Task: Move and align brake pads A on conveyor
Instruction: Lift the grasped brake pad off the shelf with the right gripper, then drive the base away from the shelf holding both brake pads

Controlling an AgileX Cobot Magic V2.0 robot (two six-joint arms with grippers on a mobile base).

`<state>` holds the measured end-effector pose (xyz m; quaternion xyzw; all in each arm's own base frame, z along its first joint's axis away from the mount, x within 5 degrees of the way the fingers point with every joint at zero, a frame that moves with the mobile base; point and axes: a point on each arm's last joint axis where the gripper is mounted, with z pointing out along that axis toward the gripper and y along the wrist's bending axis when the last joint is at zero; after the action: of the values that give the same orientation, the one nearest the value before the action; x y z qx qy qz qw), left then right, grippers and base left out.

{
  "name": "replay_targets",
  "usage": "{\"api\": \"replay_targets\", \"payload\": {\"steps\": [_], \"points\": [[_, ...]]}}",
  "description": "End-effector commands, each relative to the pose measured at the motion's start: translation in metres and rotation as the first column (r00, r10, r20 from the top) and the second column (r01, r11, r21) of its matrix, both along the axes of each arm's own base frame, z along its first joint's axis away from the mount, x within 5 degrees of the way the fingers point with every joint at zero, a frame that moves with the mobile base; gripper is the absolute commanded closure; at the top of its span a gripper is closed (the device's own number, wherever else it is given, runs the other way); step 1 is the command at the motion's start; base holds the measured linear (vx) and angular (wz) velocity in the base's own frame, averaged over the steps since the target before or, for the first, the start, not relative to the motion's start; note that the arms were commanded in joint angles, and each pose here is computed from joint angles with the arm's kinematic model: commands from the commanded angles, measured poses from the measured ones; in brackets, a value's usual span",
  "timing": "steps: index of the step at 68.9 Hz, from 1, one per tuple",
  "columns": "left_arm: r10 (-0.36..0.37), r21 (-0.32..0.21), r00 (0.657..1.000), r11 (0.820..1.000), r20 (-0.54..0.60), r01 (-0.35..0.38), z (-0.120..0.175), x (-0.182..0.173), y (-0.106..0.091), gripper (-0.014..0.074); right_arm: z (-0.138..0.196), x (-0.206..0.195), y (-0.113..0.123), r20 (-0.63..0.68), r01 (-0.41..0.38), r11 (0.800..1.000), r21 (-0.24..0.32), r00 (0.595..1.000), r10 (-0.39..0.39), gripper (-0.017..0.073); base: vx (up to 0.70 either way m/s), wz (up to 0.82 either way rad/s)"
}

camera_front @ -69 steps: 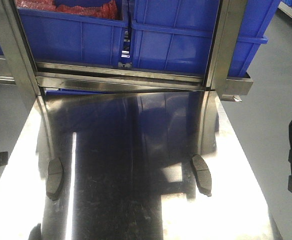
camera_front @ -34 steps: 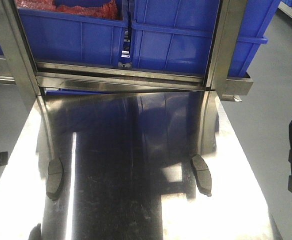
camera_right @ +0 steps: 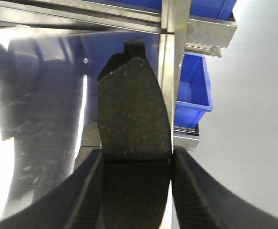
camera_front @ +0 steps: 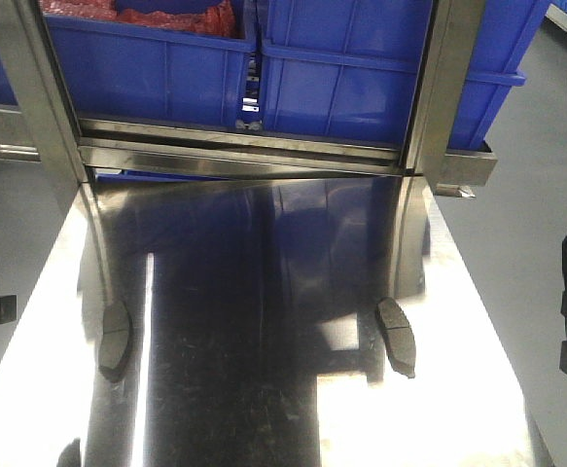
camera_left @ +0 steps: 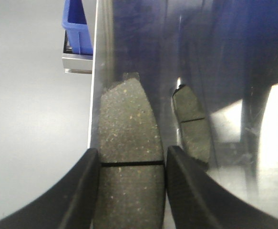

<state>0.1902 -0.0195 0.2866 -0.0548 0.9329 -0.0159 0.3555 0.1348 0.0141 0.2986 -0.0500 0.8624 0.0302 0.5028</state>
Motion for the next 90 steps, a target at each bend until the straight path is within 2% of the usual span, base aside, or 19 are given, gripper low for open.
{"api": "replay_targets", "payload": {"steps": [1, 40, 90], "points": [[-0.018, -0.014, 0.994, 1.000, 0.111, 0.019, 0.0172, 0.0030, -0.0024, 0.0501, 0.0181, 0.0039, -0.0008, 0.127, 0.009, 1.000, 0.009, 0.992, -0.010, 0.0489, -0.06, 0.12], [-0.018, -0.014, 0.994, 1.000, 0.111, 0.019, 0.0172, 0.0030, -0.0024, 0.0501, 0.0179, 0.0038, -0.0008, 0.125, 0.008, 1.000, 0.009, 0.992, -0.009, 0.0489, -0.10, 0.22], [-0.018, -0.014, 0.994, 1.000, 0.111, 0.019, 0.0172, 0.0030, -0.0024, 0.0501, 0.0176, 0.0037, -0.0007, 0.122, 0.008, 1.000, 0.008, 0.993, -0.009, 0.0489, -0.03, 0.55]]}}
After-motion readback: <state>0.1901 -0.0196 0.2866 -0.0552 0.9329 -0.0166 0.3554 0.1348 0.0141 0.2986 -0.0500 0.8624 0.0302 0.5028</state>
